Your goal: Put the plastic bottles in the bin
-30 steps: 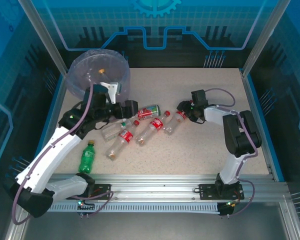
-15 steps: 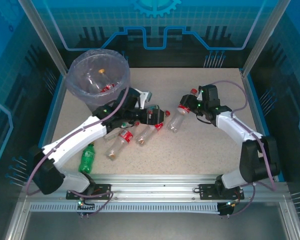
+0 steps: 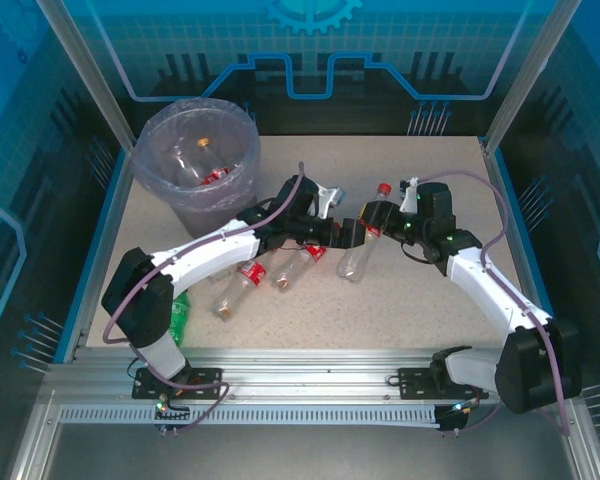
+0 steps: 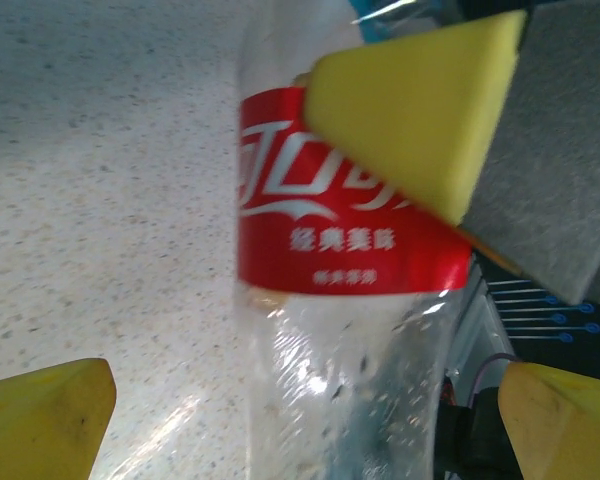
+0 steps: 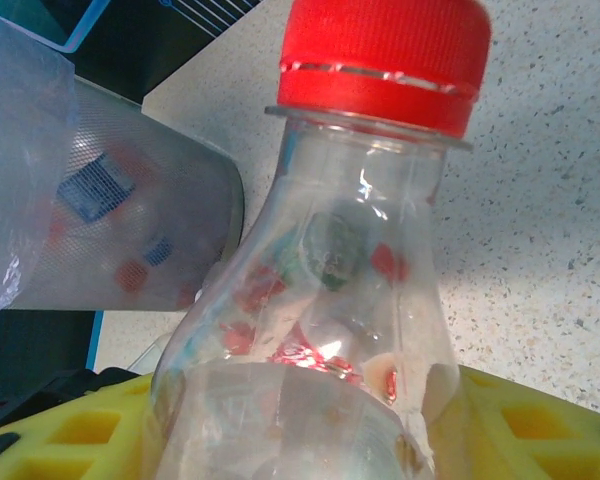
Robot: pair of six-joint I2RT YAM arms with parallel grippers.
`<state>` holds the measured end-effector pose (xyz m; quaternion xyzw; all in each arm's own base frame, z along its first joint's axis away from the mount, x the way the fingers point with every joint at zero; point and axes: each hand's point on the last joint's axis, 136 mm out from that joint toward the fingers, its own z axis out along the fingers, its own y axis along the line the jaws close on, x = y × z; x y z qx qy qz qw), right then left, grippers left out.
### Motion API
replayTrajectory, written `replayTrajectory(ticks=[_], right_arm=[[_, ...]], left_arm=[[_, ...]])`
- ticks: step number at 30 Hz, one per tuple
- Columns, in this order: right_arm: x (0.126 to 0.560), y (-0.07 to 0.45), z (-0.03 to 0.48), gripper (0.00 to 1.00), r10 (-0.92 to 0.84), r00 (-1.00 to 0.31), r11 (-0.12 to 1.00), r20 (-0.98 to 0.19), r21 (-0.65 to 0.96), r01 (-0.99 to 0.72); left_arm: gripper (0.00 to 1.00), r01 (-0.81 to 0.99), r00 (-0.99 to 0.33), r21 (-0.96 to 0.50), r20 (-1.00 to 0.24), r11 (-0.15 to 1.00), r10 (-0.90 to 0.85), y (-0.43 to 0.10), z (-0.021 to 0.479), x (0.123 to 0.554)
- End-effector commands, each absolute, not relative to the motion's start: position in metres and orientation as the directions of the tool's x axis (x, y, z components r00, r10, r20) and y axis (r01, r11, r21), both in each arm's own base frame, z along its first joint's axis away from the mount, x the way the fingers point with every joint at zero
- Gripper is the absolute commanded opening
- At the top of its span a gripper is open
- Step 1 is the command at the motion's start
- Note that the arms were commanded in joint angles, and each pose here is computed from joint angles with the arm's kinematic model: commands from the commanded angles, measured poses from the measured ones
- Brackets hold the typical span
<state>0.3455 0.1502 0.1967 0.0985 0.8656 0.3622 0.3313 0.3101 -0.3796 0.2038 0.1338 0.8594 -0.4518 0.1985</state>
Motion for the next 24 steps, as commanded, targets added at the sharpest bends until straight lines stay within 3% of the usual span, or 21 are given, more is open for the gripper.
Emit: replayTrajectory(ticks=[1, 4, 18, 24], right_arm=[[0.34, 0.159, 0.201, 0.55, 0.4, -0.774, 0.696, -0.492, 0.712, -0.093], [0.342, 0.162, 0.201, 0.55, 0.405, -0.775, 0.687, -0.485, 0.721, -0.093], [0.348, 0.166, 0.21, 0.56, 0.424, -0.766, 0.658, -0.483, 0.745, -0.106], [0.346, 0.162, 0.209, 0.7, 0.42, -0.768, 0.683, -0.483, 0.726, -0.083]], left_arm=[[0.99, 0.443, -0.88, -0.773, -0.472, 0.454, 0.056, -0.401, 0.227, 0.308], [0.98, 0.443, -0.883, -0.773, -0.463, 0.454, 0.074, -0.408, 0.221, 0.305], [0.66, 0.443, -0.885, -0.761, -0.456, 0.474, 0.095, -0.412, 0.212, 0.306], [0.6, 0.45, -0.879, -0.749, -0.468, 0.486, 0.094, -0.409, 0.212, 0.307]])
